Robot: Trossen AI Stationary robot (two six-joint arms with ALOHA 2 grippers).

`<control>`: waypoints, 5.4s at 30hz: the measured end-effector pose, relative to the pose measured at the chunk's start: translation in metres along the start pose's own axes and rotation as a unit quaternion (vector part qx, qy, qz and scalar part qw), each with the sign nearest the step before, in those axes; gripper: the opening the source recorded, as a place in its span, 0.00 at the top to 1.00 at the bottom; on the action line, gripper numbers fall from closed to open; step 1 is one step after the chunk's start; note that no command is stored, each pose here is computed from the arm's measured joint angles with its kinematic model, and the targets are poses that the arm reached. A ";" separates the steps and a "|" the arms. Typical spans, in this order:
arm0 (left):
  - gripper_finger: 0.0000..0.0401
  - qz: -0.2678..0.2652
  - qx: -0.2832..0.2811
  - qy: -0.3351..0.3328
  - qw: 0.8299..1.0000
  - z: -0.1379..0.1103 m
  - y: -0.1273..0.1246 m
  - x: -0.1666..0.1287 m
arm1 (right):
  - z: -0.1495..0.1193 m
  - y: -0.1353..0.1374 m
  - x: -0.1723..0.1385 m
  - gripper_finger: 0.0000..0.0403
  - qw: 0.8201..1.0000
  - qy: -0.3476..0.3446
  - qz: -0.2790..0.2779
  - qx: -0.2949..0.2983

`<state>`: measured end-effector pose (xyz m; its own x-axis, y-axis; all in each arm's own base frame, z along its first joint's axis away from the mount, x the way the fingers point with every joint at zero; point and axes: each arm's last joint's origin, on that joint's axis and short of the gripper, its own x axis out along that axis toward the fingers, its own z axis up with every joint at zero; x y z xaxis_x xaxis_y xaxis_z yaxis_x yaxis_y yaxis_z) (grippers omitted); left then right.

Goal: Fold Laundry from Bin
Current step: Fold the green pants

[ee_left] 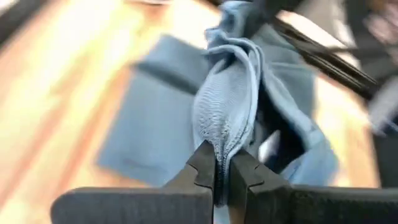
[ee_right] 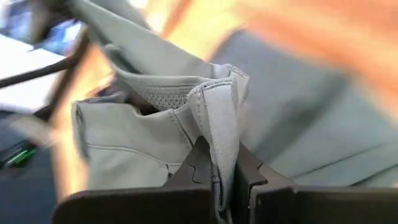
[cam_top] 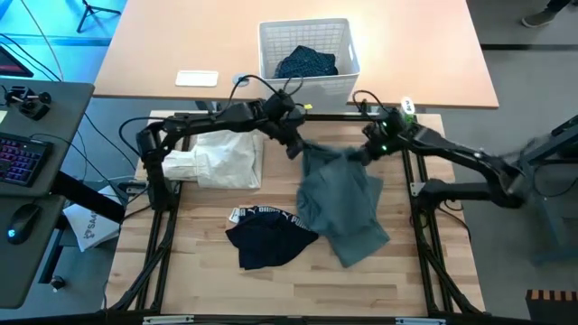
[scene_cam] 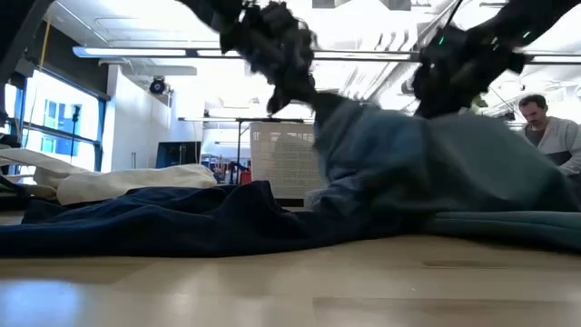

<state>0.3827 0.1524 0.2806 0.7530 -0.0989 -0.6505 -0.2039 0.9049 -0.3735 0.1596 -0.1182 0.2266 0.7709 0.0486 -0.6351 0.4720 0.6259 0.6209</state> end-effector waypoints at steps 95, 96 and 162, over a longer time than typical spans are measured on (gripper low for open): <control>0.86 0.129 0.165 0.064 0.976 -0.033 -0.112 -0.157 | -0.050 0.162 0.059 0.95 0.904 0.214 -0.171 -0.327; 0.86 0.131 0.167 0.048 0.976 -0.032 -0.114 -0.163 | -0.042 0.173 0.046 0.97 0.912 0.207 -0.150 -0.321; 0.86 0.140 0.211 -0.108 0.961 -0.015 -0.123 -0.198 | 0.134 0.182 -0.108 0.98 0.935 0.051 -0.090 -0.340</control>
<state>0.2494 0.0549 0.4455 0.8276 0.2197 -0.5165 -0.1794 0.9755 0.1276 0.2197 -0.1139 0.4700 0.6445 -0.0523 -0.7628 0.1825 0.9793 0.0871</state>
